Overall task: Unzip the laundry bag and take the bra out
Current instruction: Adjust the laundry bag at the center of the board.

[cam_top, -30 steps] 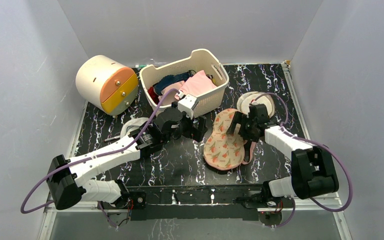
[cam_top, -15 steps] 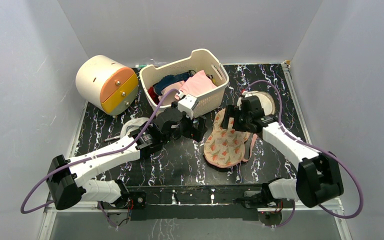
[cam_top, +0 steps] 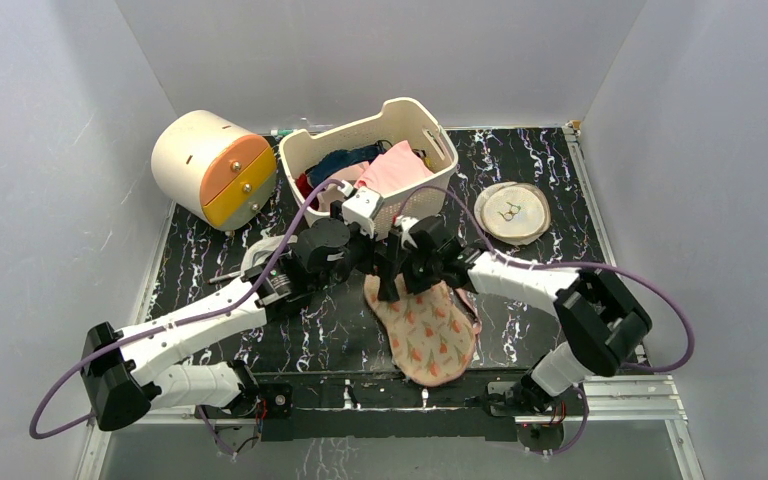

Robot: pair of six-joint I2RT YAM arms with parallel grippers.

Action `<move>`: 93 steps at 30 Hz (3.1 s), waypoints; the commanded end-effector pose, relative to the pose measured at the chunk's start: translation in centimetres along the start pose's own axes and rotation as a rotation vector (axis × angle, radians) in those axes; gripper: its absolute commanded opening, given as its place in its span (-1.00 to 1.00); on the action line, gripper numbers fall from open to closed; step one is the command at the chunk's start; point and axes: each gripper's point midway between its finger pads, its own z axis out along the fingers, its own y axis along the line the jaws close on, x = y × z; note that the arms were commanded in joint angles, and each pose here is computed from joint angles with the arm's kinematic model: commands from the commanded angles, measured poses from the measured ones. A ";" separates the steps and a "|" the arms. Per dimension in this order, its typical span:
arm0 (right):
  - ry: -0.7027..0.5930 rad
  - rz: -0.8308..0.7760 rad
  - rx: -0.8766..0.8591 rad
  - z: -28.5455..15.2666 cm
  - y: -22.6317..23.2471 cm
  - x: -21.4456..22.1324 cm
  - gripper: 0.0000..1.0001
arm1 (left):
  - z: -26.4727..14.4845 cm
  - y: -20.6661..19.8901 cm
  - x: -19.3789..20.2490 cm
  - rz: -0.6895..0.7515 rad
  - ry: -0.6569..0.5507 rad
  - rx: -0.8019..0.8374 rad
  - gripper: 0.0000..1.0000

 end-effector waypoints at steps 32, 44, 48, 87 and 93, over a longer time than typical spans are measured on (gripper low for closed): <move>-0.167 0.046 0.128 -2.8 -2.8 -1.8 0.96 | -1.2 0.2 -1.7 0.040 -0.109 0.017 0.97; -0.254 0.074 0.204 -9.0 -3.5 -7.4 0.96 | -0.5 -5.4 0.4 0.191 -0.110 0.366 0.97; -0.353 0.135 0.237 -12.4 -4.3 -7.2 0.96 | -1.8 -8.7 3.9 0.347 -0.141 0.641 0.75; -0.489 0.269 0.227 -17.2 -4.6 -3.1 0.96 | 5.7 -7.2 19.8 0.923 0.086 0.504 -0.54; -0.495 0.339 0.315 -17.1 -6.4 -2.3 0.96 | 6.7 -7.1 19.1 0.844 0.120 0.436 -1.00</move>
